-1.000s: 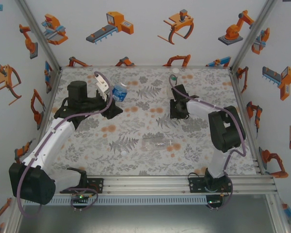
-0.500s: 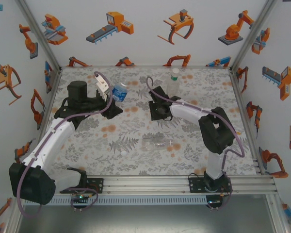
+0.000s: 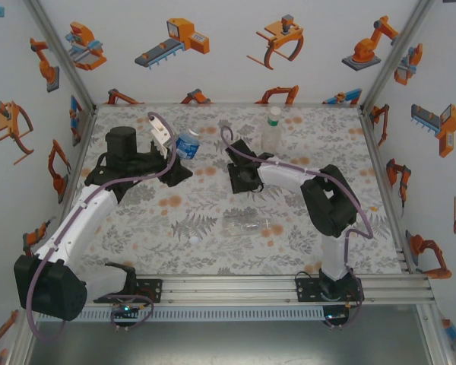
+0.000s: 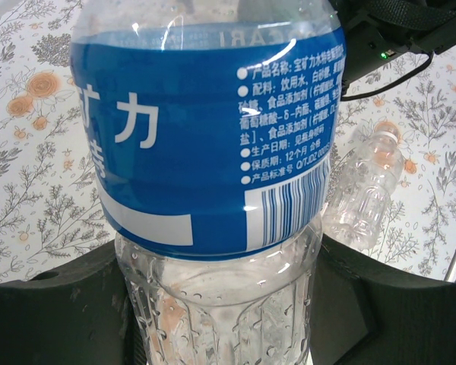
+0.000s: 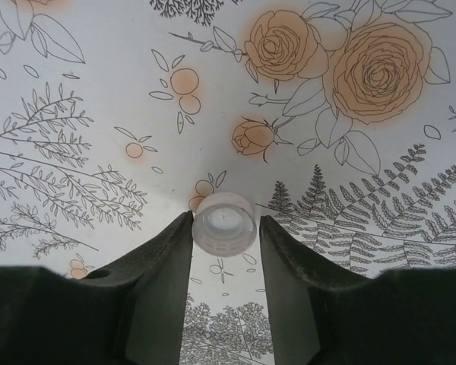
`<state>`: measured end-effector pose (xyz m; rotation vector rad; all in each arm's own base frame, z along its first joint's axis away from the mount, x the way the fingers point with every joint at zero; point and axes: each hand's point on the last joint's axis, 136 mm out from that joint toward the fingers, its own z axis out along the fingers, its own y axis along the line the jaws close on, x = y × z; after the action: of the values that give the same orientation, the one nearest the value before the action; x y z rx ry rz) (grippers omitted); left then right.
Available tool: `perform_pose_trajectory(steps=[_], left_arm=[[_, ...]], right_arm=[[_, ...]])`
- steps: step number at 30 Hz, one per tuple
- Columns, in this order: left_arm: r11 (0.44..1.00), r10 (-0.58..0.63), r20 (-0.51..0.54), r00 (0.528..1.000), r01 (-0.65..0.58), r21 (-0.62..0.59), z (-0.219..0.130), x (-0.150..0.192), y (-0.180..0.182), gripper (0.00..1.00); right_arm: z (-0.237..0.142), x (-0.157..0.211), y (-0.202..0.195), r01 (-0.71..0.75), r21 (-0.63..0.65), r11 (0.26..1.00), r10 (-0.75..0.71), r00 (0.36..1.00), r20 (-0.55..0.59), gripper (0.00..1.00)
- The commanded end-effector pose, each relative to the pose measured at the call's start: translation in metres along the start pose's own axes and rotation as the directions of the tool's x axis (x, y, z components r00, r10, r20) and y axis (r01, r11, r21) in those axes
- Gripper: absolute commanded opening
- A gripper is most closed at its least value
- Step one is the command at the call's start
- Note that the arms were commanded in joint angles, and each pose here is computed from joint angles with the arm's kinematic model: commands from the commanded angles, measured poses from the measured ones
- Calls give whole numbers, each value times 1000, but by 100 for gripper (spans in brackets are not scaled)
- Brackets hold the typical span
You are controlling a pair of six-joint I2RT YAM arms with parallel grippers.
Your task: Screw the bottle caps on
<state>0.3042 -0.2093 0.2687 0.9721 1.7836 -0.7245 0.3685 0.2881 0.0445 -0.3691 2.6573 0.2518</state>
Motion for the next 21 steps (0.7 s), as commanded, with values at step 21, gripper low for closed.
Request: perform_pose_trajectory(steps=[21], left_arm=[[1000,25,14,1000,-25,11,-3,-7,-4,0]], right_arm=[[-18,-16,13,-15,-31,999,16,1000,8,45]])
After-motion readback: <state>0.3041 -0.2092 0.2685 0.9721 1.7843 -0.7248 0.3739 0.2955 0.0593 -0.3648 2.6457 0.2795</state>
